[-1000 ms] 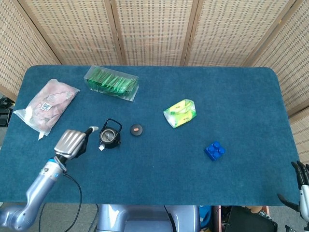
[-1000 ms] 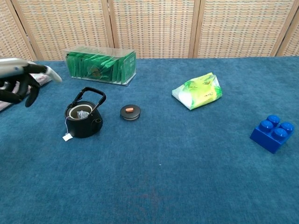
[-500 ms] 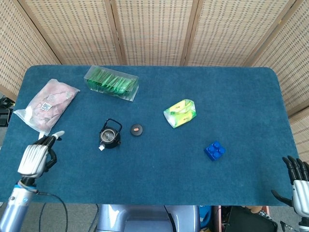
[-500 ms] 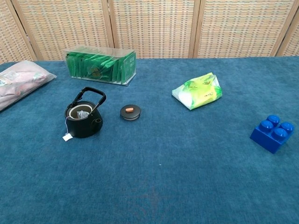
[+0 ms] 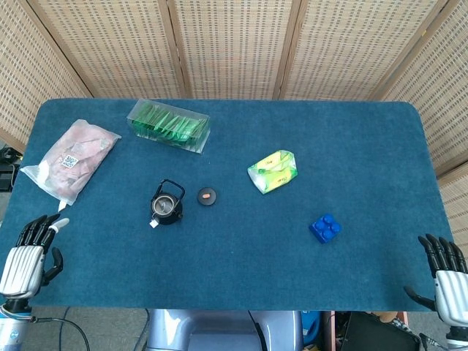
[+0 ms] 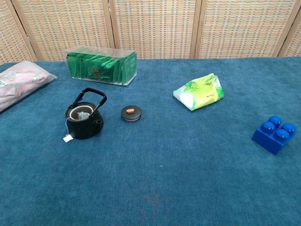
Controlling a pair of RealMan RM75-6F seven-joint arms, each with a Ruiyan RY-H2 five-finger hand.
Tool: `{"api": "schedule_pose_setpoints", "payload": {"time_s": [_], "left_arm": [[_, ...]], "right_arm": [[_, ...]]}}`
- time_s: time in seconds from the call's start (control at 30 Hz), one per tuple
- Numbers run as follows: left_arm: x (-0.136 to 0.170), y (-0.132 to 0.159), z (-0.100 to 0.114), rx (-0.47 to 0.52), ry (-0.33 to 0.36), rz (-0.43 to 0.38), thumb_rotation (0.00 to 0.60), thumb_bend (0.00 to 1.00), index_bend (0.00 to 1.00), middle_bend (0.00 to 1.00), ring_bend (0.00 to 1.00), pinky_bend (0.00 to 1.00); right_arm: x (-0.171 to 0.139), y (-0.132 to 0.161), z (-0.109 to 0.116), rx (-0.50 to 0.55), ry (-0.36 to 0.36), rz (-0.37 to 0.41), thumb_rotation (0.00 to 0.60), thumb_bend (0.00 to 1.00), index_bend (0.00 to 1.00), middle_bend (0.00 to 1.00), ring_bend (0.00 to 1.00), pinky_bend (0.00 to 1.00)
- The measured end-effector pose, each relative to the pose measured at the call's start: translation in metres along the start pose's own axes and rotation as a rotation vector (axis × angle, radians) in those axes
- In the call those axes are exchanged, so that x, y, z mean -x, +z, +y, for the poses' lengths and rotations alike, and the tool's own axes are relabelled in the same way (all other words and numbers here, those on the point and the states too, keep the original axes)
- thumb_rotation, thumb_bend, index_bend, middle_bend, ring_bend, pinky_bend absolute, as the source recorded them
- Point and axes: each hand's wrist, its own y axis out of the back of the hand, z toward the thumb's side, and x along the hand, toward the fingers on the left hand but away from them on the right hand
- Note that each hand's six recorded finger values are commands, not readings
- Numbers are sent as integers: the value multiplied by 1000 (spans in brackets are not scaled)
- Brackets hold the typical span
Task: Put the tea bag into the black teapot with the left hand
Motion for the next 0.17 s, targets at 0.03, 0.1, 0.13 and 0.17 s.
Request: {"api": "schedule_pose_setpoints", "payload": {"time_s": [0.03,0.1,0.13,0.17], "left_arm": [[1,0,0,0,1,0,600,774,175,125,77,73],[1,0,1,1,3,-2,600,774,175,125,77,72],[1,1,2,2,6,-3,600,774,175,125,77,72],[0,1,2,2,8,-4,600,774,175,125,77,72]], "right_arm": [[0,1,0,0,-1,4,600,18,107,141,0,64],[0,4,0,0,-1,16,600,18,107,141,0,64],[0,5,0,0,0,18,600,19,107,141,0,64],[0,5,-1,0,0,20,600,19,107,141,0,64]]}}
